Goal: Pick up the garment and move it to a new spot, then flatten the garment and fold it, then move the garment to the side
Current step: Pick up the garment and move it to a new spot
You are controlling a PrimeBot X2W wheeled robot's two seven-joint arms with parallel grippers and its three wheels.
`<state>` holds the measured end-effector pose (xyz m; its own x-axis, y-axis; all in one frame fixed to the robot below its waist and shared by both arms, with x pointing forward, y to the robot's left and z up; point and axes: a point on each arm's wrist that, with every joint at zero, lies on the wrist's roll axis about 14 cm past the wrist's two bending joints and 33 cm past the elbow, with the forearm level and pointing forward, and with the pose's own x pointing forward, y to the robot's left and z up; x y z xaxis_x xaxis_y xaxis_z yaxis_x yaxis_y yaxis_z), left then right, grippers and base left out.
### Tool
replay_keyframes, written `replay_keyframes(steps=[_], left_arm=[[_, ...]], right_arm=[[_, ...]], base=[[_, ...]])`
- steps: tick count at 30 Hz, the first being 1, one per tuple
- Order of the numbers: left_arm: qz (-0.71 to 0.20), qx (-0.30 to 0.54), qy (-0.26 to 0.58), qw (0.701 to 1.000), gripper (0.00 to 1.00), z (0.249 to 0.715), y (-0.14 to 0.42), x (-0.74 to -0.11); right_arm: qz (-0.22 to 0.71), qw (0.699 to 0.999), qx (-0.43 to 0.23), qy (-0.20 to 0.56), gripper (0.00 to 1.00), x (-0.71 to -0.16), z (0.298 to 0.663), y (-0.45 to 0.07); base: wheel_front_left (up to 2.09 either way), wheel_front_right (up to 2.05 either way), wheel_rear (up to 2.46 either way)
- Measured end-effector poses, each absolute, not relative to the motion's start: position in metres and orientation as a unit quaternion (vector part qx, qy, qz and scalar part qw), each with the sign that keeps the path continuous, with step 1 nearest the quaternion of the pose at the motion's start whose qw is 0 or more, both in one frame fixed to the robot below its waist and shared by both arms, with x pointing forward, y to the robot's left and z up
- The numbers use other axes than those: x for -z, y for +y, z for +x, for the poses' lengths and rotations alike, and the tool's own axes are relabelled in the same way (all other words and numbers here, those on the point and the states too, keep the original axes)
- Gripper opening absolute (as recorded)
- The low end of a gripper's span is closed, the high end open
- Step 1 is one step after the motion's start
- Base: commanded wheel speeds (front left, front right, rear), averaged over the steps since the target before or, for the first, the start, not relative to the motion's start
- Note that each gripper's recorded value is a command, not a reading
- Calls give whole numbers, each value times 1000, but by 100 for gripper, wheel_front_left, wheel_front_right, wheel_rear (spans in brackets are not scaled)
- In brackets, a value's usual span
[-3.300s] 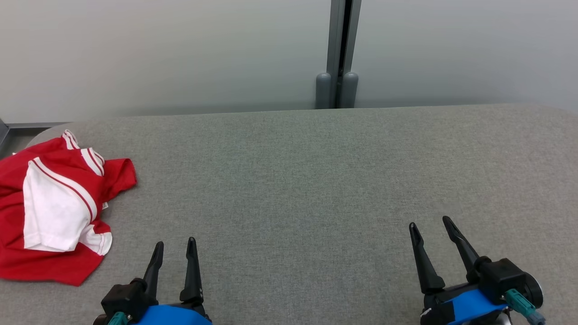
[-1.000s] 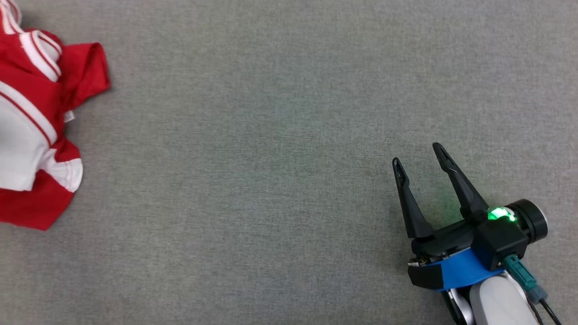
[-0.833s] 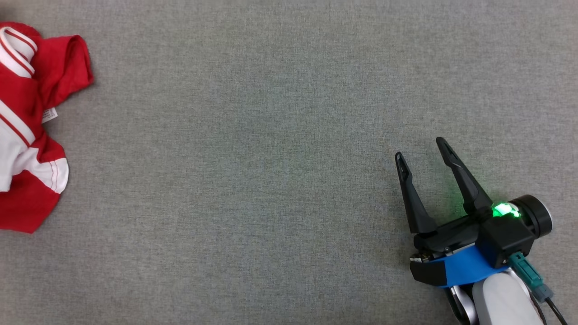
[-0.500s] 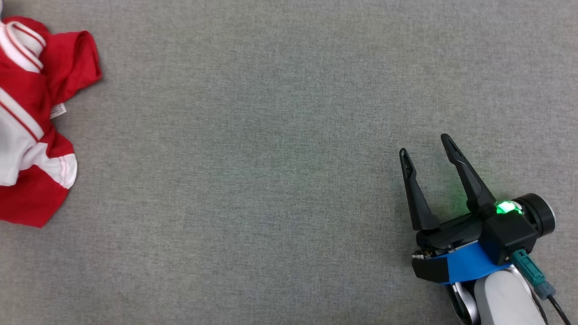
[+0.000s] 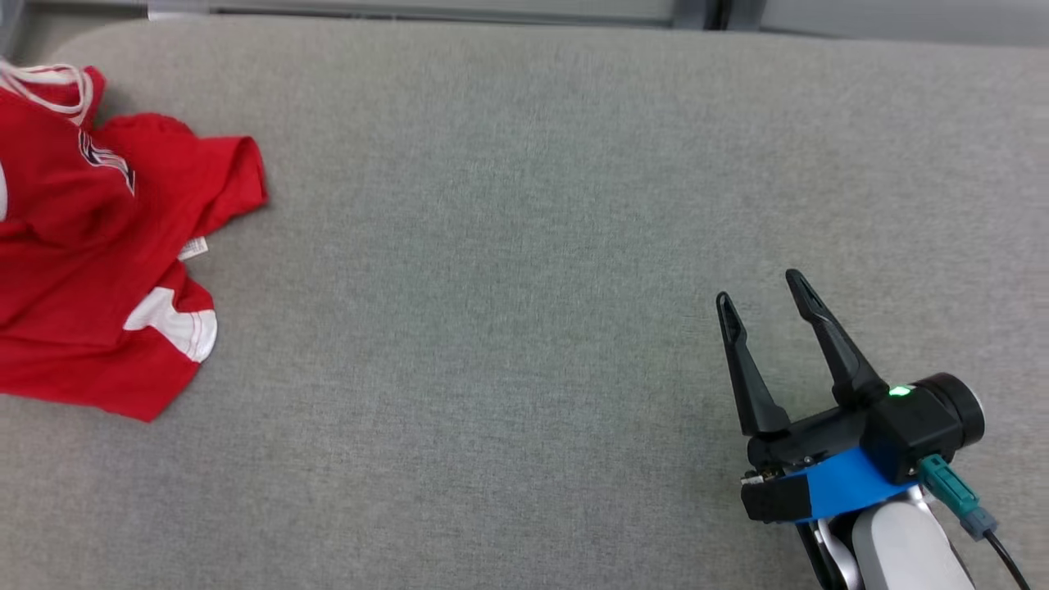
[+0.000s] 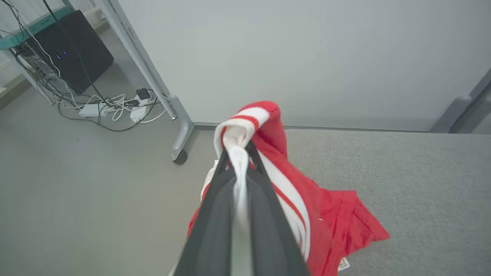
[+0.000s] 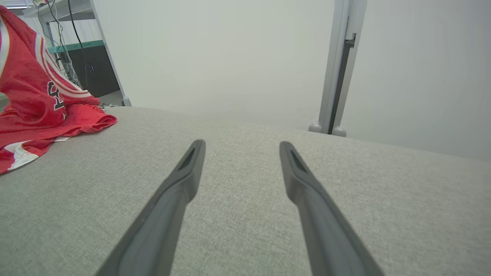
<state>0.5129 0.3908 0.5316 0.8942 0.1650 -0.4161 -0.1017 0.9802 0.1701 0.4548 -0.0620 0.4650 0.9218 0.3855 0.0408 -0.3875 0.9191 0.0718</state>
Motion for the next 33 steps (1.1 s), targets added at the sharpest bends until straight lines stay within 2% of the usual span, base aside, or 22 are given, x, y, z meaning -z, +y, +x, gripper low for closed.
replay_keyframes(steps=[6, 11, 17, 23, 27, 33], left_arm=[[114, 12, 134, 984, 0, 526, 331, -601], [114, 123, 60, 984, 0, 533, 234, -647], [68, 261, -27, 963, 0, 518, 108, -706], [-29, 338, -83, 937, 0, 498, 28, -758], [-73, 338, -47, 937, 0, 502, 12, -740], [-139, 260, 90, 951, 0, 518, 33, -616]], right_arm=[[40, 984, -175, -24, 100, -484, 435, -80], [33, 990, -133, -38, 100, -500, 418, -110], [33, 996, -65, -51, 100, -512, 395, -158], [34, 998, -1, -61, 100, -519, 377, -201], [35, 998, 21, -56, 100, -515, 376, -216], [39, 998, 30, -48, 100, -509, 384, -222]], base=[[0, 0, 0], [0, 0, 0], [0, 0, 0], [0, 0, 0], [0, 0, 0], [0, 0, 0]])
